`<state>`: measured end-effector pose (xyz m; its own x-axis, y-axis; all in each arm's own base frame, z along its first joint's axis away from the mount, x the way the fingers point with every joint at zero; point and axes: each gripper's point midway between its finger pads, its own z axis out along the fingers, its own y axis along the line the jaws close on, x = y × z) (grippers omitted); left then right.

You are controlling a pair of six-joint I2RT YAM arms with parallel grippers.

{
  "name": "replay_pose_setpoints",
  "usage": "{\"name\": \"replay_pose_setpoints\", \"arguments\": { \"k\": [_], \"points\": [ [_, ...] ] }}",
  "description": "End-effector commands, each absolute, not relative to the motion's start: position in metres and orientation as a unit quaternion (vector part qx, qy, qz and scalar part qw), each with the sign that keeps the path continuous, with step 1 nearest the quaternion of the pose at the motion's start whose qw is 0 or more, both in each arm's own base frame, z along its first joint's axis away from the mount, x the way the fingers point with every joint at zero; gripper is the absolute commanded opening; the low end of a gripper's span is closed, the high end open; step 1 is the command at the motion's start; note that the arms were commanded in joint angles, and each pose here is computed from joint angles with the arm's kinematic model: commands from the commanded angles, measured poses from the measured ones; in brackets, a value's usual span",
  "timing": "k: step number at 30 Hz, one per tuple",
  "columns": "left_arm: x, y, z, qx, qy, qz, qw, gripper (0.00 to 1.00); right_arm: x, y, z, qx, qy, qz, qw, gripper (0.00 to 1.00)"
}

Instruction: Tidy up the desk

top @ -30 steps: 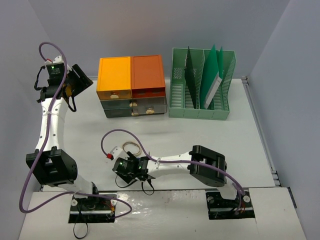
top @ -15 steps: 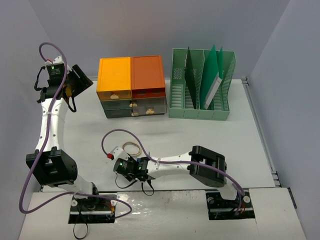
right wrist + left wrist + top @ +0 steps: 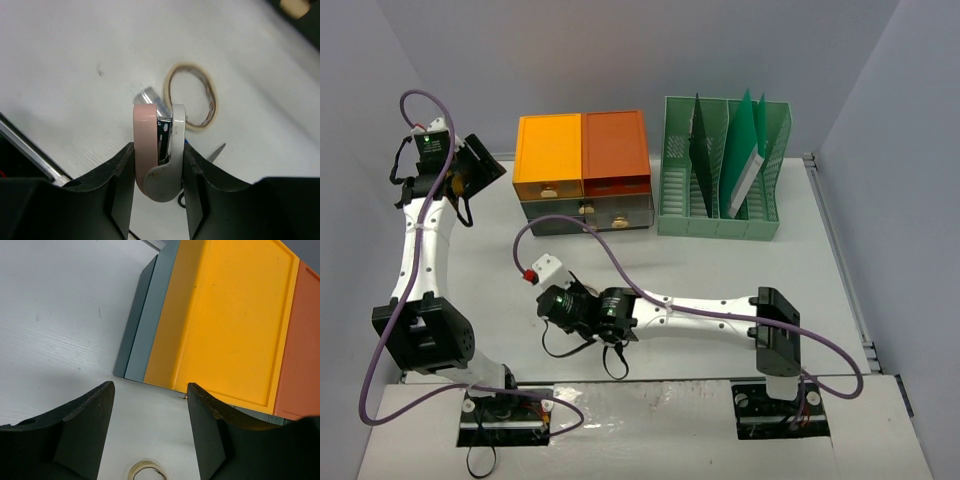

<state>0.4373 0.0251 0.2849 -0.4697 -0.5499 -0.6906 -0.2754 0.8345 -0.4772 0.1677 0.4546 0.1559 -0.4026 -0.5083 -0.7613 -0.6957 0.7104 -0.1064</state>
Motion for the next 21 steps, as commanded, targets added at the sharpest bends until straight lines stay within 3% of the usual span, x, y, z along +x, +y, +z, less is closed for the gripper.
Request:
{"name": "replay_pose_setpoints", "arguments": {
  "k": [1, 8, 21],
  "points": [
    [0.436, 0.029, 0.325, -0.234, 0.816, -0.154, 0.506, 0.56, 0.194, 0.438, 0.264, -0.306, 0.799, 0.107, 0.506, 0.0],
    [0.436, 0.03, 0.325, -0.235, 0.816, -0.154, 0.506, 0.56, 0.257, 0.405, 0.306, -0.202, 0.8, 0.058, 0.562, 0.0],
    [0.44, 0.027, 0.321, -0.238, 0.814, -0.164, 0.504, 0.56, 0.369, 0.355, 0.34, -0.085, 0.801, 0.01, 0.593, 0.0]
  ]
}}
